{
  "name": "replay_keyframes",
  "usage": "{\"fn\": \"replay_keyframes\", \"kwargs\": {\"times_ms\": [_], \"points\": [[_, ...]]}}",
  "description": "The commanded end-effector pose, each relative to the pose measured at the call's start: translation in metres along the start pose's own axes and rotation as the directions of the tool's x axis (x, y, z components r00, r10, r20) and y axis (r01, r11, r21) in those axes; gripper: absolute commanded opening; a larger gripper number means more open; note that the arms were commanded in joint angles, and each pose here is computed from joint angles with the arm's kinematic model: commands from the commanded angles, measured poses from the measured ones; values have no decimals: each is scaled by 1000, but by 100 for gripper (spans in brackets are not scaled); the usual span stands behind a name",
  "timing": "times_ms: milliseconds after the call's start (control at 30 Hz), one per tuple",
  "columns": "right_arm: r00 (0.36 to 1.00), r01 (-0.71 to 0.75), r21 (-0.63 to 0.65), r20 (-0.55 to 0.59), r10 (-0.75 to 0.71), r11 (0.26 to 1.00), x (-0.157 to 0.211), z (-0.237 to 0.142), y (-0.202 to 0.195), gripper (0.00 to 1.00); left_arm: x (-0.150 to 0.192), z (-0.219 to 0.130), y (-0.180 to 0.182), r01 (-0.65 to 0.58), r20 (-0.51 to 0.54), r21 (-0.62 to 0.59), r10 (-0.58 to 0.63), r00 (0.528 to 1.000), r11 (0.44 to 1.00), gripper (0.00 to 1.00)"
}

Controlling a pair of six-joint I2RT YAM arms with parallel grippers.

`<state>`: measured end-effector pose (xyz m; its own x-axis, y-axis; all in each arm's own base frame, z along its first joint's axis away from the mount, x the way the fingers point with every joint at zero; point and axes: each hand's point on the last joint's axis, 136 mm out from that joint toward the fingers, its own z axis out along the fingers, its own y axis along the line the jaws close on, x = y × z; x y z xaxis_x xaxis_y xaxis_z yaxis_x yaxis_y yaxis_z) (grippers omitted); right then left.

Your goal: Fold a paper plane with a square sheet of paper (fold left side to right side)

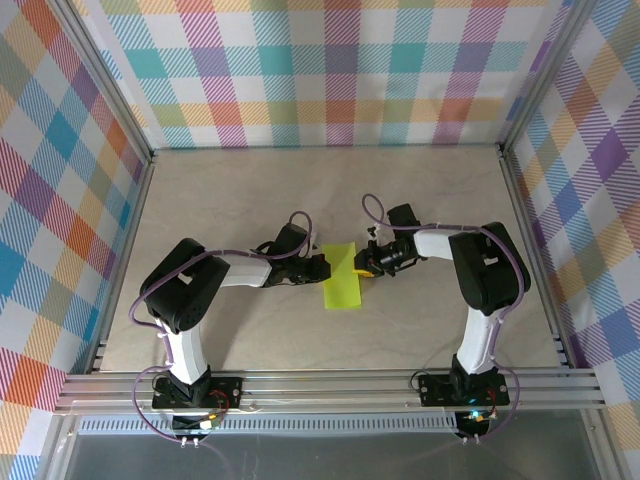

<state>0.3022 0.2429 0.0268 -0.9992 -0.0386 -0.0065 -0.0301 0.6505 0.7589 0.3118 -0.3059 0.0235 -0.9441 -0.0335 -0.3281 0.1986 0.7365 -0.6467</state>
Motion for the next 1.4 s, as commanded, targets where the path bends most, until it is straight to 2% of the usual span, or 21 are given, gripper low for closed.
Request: {"fn": "replay_keyframes", "kwargs": {"times_ms": [0,100,233,333,467,733,967,1067,1233,1367], "points": [[999,-19,-12,-31,19,1000,4,-1,0,4,-9,-11,-8,-33,13,-18,33,999,999,4],[998,-50,-10,-44,50,999,7,-2,0,3,-22,-23,-22,-92,46,-15,93,995,996,13],[994,-88,-17,-61,87,996,9,-6,6,2,-25,-46,-37,-223,97,-54,228,969,973,33],[993,-105,-18,-61,104,994,10,-7,7,2,-11,-59,-45,-324,92,-89,332,939,942,43],[992,-116,-20,-60,115,993,8,-6,7,2,21,-67,-65,-493,48,-128,502,864,861,56],[992,-122,-21,-47,121,992,4,-6,7,2,74,-49,-88,-711,-99,-236,711,696,663,66],[991,-124,-33,-50,122,992,4,-4,8,2,77,-21,-93,-768,-183,-360,767,615,530,70],[992,-122,-35,-49,120,992,4,-4,8,2,79,-10,-86,-794,-251,-396,777,577,461,71],[992,-122,-44,-47,120,991,3,-4,9,2,69,-1,-81,-787,-279,-464,777,565,407,71],[991,-124,-45,-48,122,991,4,-3,8,2,67,5,-81,-788,-285,-472,777,561,395,67]]}}
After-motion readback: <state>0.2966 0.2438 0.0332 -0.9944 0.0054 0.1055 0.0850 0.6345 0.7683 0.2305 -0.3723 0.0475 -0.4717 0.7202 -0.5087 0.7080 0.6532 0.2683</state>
